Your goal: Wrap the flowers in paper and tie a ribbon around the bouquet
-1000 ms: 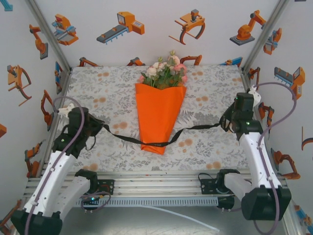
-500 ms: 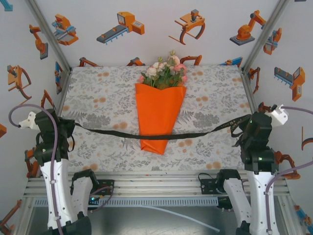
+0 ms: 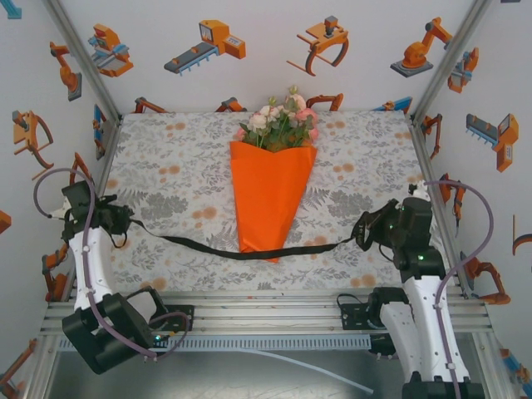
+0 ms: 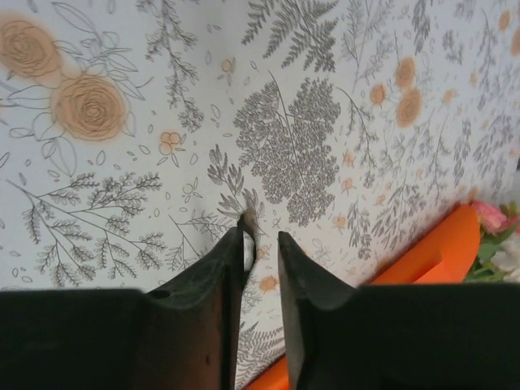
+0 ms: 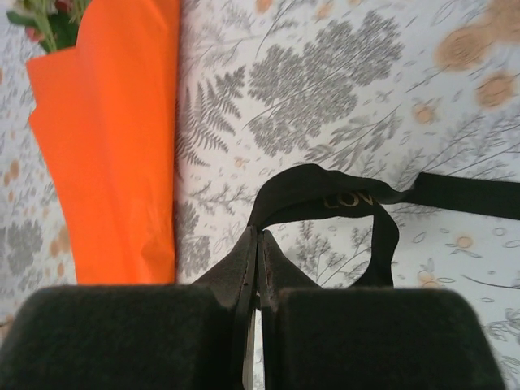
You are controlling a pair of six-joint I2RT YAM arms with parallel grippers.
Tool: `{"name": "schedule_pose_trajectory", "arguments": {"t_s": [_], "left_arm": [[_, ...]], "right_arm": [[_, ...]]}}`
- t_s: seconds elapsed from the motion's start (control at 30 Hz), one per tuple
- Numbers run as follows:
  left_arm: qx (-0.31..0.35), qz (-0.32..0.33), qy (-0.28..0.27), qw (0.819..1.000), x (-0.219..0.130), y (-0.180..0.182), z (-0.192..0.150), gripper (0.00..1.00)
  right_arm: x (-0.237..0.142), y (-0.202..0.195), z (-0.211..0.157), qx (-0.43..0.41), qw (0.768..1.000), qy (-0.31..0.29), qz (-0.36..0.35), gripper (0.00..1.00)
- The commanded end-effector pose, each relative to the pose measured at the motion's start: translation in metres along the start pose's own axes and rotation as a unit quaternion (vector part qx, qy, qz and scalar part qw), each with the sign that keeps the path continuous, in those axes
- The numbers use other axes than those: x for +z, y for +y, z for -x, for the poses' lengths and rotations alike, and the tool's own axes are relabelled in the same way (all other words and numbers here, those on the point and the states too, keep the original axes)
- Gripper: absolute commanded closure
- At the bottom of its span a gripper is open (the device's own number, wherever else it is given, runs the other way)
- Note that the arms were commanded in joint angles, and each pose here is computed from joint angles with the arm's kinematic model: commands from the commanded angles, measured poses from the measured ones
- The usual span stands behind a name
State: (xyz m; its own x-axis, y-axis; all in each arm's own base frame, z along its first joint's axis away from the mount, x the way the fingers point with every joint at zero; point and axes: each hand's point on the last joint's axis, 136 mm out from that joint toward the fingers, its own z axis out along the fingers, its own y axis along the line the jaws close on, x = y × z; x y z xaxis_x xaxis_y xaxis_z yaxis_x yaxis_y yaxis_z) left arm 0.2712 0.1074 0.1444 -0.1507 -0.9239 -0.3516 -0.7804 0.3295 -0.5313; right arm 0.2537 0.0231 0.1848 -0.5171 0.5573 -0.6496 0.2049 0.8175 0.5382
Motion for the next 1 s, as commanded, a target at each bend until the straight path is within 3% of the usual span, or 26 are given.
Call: {"name": "schedule_pose_trajectory", "arguments": {"t_s": [0.0,0.13,0.37,0.53,0.73,0.97], "left_arm": [[0.035,-0.065,0.039,0.997,-0.006,-0.025,-0.019,0.61],[0.071,-0.037,0.081,0.994,-0.014,-0.017,-0.057,0.51],[0.039,0.087,0.136,0.986,-0.028,0.04,-0.12,0.57],[0.044,0.078,0.168,0.982,-0.035,0.043,-0.159,0.56],[0.047,0.065,0.183,0.98,-0.029,0.039,-0.203,0.48],[0.104,0.074,0.181,0.975,-0.016,0.02,-0.25,0.47]], "right_arm": [[0.004,0.017,-0.004,0.007,0.999,0.013,0.052,0.93],[0.007,0.017,-0.002,0.006,0.998,0.009,0.054,0.92],[0.012,0.017,-0.001,0.01,0.998,0.012,0.053,0.92],[0.015,0.016,-0.005,0.015,0.998,0.02,0.053,0.92],[0.019,0.014,-0.01,0.028,0.998,0.026,0.054,0.92],[0.019,0.014,-0.01,0.029,0.998,0.03,0.052,0.92]]}}
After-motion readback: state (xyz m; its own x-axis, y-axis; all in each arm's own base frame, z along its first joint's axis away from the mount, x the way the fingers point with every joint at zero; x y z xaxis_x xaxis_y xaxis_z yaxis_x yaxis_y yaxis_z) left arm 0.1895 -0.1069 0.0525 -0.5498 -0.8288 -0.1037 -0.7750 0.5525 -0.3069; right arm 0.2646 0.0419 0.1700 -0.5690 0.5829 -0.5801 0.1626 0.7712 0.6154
